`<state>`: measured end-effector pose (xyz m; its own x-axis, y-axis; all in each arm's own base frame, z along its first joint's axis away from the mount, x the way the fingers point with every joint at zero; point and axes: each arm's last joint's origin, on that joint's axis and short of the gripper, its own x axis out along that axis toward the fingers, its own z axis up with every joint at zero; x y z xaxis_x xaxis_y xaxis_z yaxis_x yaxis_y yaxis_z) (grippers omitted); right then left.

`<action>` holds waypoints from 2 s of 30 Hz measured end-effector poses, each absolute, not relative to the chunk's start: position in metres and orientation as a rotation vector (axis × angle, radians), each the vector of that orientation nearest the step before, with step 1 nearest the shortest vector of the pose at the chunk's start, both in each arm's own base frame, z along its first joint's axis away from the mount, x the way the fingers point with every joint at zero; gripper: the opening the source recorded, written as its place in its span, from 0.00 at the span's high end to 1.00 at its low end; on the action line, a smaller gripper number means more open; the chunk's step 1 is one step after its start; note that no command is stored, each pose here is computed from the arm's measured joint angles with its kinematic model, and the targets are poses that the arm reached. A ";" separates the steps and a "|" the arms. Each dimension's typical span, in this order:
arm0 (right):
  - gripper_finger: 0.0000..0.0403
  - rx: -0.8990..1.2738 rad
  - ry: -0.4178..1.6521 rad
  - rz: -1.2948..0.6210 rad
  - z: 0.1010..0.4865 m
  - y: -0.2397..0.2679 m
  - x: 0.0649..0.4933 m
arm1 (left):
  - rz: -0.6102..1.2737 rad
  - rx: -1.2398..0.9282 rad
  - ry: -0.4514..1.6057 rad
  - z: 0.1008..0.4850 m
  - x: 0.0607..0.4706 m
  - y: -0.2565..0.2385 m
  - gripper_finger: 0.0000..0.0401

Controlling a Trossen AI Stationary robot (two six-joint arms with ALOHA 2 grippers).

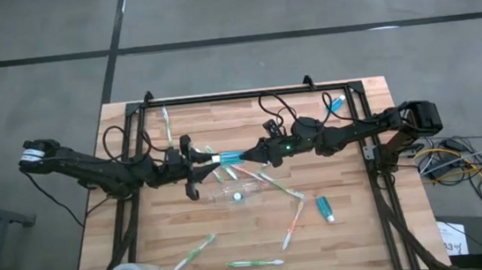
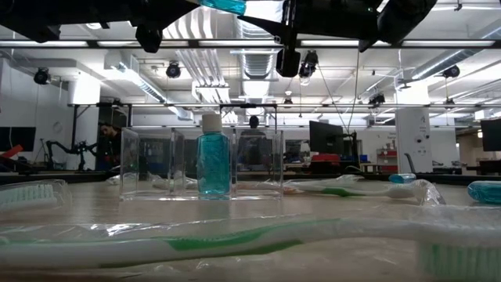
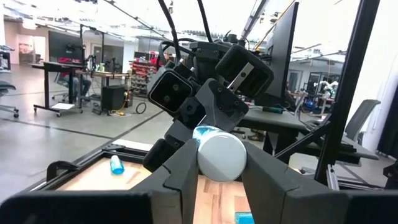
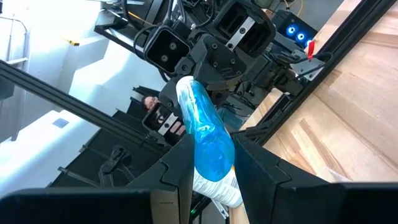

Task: Pick & Place toothbrushing station
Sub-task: Put the blue mouthwash bottle into the transparent organizer

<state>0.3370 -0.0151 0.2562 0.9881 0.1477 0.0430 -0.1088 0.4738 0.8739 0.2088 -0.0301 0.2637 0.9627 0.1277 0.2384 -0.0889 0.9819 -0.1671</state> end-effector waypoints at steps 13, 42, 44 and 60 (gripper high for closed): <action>0.76 1.057 0.038 0.165 0.257 -0.015 0.337 | 0.106 -0.165 -0.251 0.264 0.209 -0.030 0.73; 0.67 1.057 0.055 0.178 0.255 -0.015 0.337 | 0.106 -0.161 -0.238 0.262 0.209 -0.030 0.73; 0.67 1.057 0.055 0.178 0.255 -0.015 0.337 | 0.106 -0.161 -0.237 0.262 0.209 -0.030 0.73; 0.67 1.063 0.050 0.177 0.256 -0.016 0.337 | 0.064 -0.158 -0.243 0.264 0.208 -0.031 0.73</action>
<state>0.3367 -0.0163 0.2563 0.9848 0.1681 0.0447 -0.1204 0.4733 0.8727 0.2075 -0.0312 0.2638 0.9687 0.0825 0.2340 -0.0445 0.9856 -0.1631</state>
